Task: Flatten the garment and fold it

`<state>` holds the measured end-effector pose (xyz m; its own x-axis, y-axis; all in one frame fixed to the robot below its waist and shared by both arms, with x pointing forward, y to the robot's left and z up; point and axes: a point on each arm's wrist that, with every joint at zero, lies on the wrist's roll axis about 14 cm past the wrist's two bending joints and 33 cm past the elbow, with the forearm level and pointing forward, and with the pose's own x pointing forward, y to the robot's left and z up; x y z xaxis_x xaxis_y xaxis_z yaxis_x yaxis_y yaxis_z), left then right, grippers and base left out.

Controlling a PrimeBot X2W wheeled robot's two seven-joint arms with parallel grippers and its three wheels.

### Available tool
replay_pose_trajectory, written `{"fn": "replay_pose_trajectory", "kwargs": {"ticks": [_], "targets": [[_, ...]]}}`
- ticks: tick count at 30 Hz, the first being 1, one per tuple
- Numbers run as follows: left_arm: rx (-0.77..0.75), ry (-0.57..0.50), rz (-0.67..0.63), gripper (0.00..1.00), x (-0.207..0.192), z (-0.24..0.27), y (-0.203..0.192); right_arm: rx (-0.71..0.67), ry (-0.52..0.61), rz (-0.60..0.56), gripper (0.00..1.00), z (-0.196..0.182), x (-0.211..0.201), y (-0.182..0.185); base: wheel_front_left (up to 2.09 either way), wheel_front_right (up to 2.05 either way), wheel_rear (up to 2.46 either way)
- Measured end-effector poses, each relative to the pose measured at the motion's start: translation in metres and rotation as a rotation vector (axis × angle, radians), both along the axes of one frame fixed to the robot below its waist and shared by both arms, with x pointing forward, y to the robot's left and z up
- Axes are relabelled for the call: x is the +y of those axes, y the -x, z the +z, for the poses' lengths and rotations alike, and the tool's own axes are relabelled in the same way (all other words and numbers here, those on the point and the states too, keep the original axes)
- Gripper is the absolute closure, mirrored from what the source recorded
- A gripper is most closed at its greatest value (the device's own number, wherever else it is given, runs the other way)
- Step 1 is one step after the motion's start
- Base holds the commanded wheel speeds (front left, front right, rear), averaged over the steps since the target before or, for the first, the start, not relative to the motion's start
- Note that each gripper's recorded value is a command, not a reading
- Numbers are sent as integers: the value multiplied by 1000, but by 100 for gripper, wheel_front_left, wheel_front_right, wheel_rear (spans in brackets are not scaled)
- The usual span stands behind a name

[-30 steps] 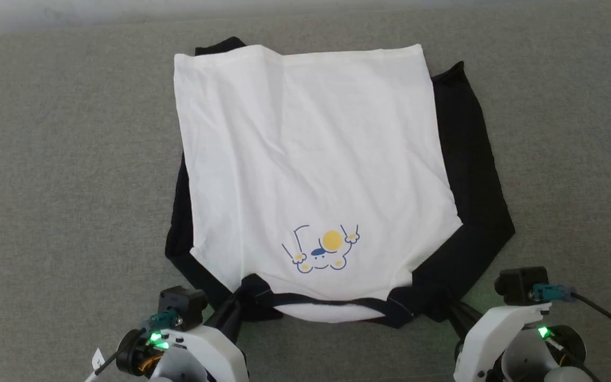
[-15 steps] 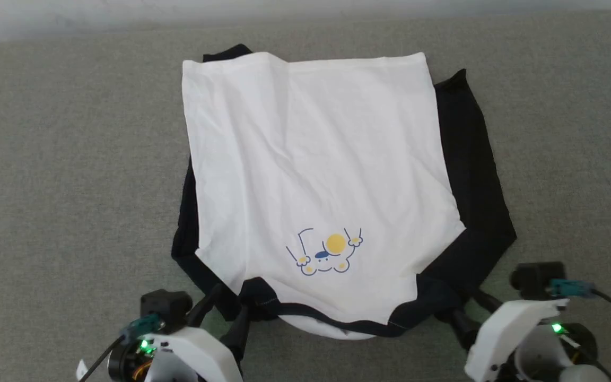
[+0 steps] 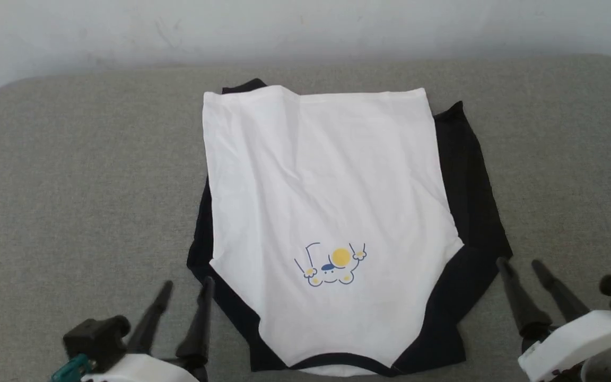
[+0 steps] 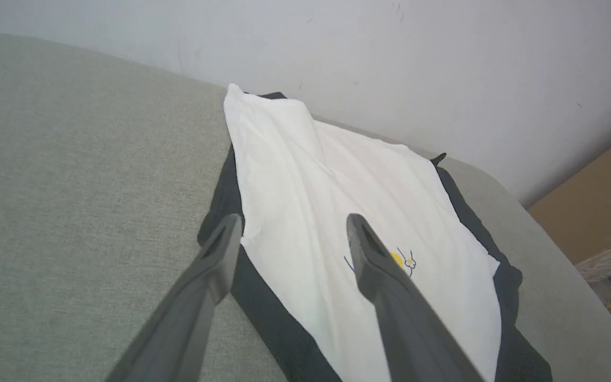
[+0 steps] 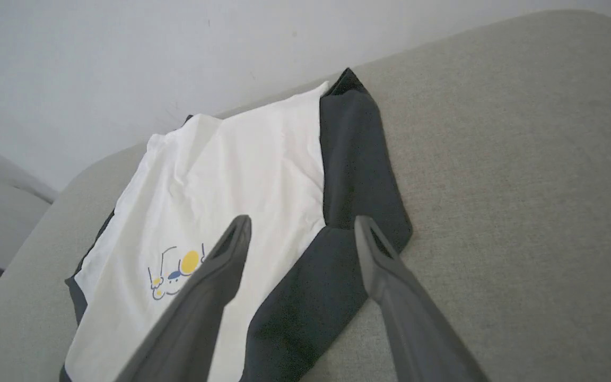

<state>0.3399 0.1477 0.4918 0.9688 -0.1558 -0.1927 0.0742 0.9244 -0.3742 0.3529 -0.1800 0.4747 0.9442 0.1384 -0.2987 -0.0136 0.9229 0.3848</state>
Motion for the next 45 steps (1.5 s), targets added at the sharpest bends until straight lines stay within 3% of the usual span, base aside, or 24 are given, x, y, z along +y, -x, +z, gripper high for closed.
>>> {"fn": "replay_pose_trajectory", "kwargs": {"ticks": [5, 11, 16, 24, 36, 45], "targets": [[-221, -136, 118, 0, 23, 35, -4, -195, 54, -73, 0, 32, -14, -3, 0, 0, 0], [-359, -347, 206, 0, 36, 55, -4, -354, 163, -133, 0, 52, -27, 1, 0, 0, 0], [-372, -365, 233, 0, 34, 56, -5, -377, 171, -153, 0, 49, -31, 4, 0, 0, 0], [-345, -365, 209, 0, 33, 44, -14, -325, 163, -173, 0, 50, -43, -21, 0, 0, 0], [-339, -328, 137, 0, 16, 29, -55, -201, 273, -78, 0, 88, -45, -145, 0, 0, 0], [-325, -315, 71, 0, 3, 7, -87, 51, 304, -28, 0, 56, -54, -215, 0, 0, 0]]}}
